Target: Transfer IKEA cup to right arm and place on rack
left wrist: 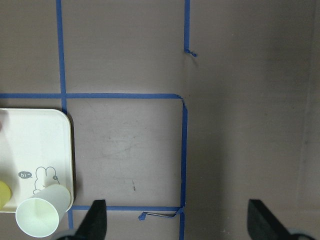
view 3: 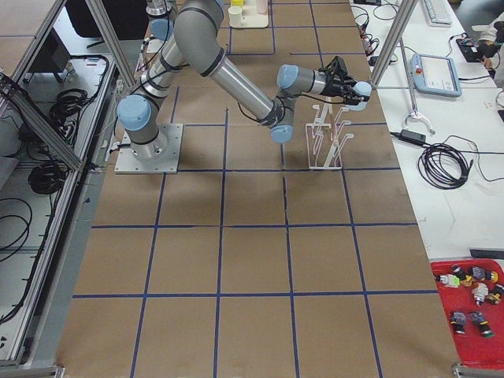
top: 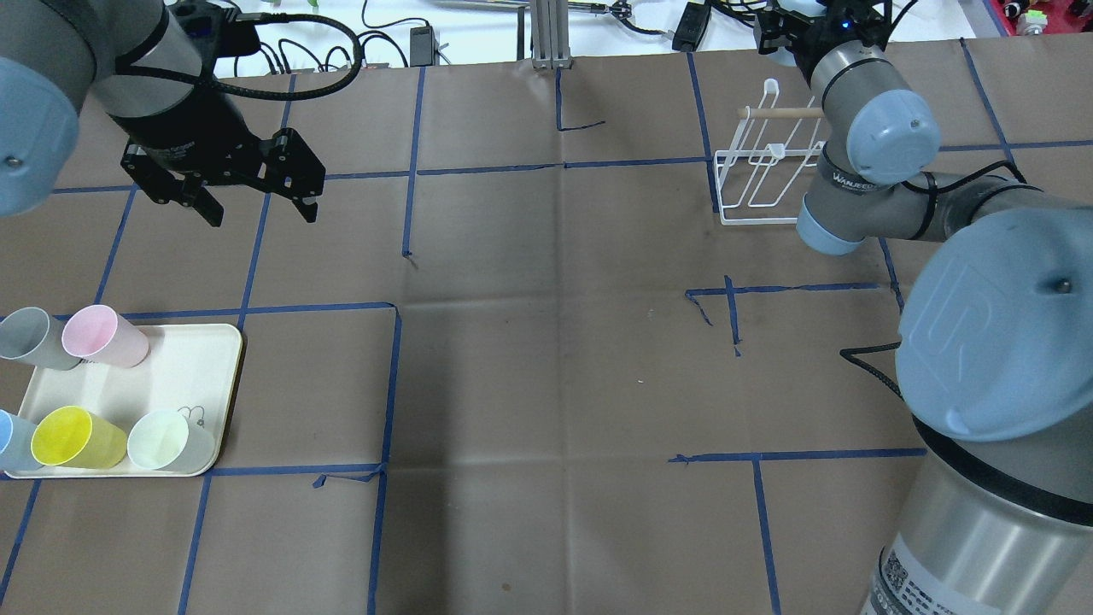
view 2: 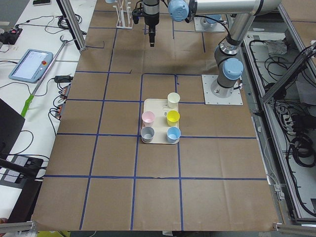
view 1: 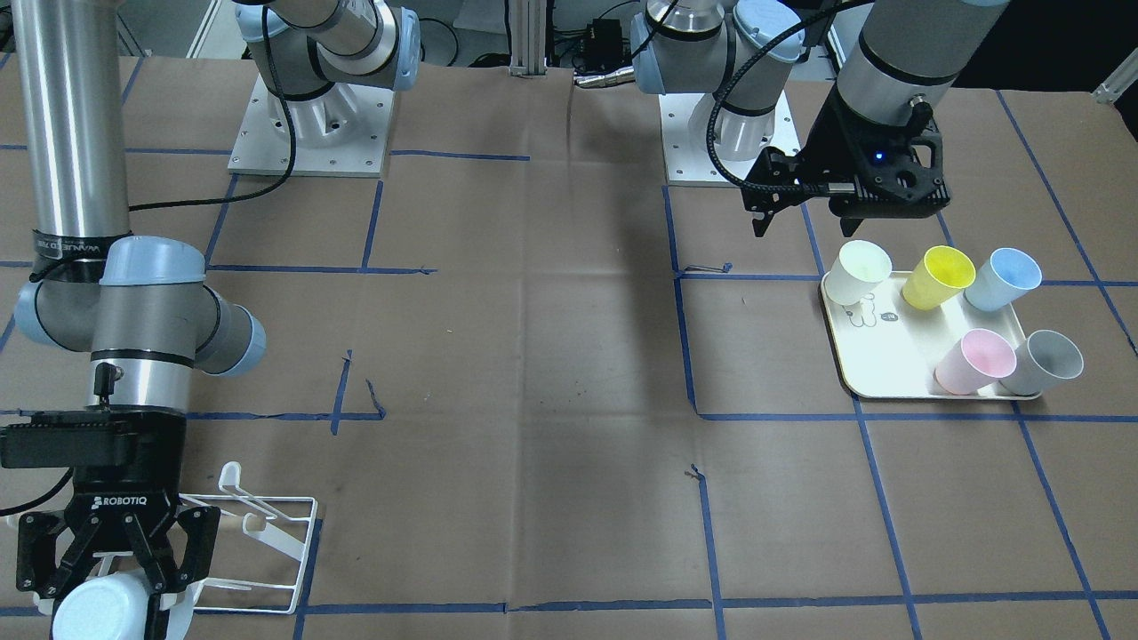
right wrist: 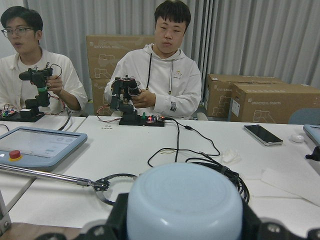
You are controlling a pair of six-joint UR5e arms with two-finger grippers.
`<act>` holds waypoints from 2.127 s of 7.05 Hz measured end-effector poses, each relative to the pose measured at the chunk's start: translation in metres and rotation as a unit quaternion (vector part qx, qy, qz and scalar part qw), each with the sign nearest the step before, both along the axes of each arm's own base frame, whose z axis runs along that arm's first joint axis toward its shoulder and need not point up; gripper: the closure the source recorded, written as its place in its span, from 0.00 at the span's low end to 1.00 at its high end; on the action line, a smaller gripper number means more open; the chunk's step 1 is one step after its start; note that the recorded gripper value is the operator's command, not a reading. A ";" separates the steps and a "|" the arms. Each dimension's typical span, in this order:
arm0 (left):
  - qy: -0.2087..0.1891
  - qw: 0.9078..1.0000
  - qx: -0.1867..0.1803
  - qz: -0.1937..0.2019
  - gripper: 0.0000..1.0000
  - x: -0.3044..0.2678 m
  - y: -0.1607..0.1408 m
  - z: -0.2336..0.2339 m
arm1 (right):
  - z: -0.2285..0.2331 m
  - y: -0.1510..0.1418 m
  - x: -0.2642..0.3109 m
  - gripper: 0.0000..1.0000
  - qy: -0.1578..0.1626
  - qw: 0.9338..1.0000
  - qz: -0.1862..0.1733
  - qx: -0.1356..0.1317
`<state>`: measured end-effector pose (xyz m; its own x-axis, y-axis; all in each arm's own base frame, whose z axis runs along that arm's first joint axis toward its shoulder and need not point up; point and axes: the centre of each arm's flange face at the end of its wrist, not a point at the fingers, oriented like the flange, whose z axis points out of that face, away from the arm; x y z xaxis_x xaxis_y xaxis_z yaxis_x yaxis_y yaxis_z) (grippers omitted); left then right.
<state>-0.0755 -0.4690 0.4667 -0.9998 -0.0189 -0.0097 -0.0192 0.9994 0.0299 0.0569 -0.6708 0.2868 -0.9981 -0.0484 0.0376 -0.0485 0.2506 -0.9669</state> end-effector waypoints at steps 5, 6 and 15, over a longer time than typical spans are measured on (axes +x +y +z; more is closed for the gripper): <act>0.008 0.999 0.030 0.015 0.01 0.134 0.118 -0.056 | -0.022 0.011 0.012 0.69 -0.004 1.000 0.008 0.026; 0.004 0.999 0.034 0.010 0.01 0.144 0.132 -0.064 | -0.024 0.012 0.012 0.60 -0.004 1.000 0.008 0.028; 0.004 0.999 0.031 0.006 0.02 0.176 0.130 -0.195 | -0.027 0.015 0.010 0.00 -0.011 0.999 0.006 0.037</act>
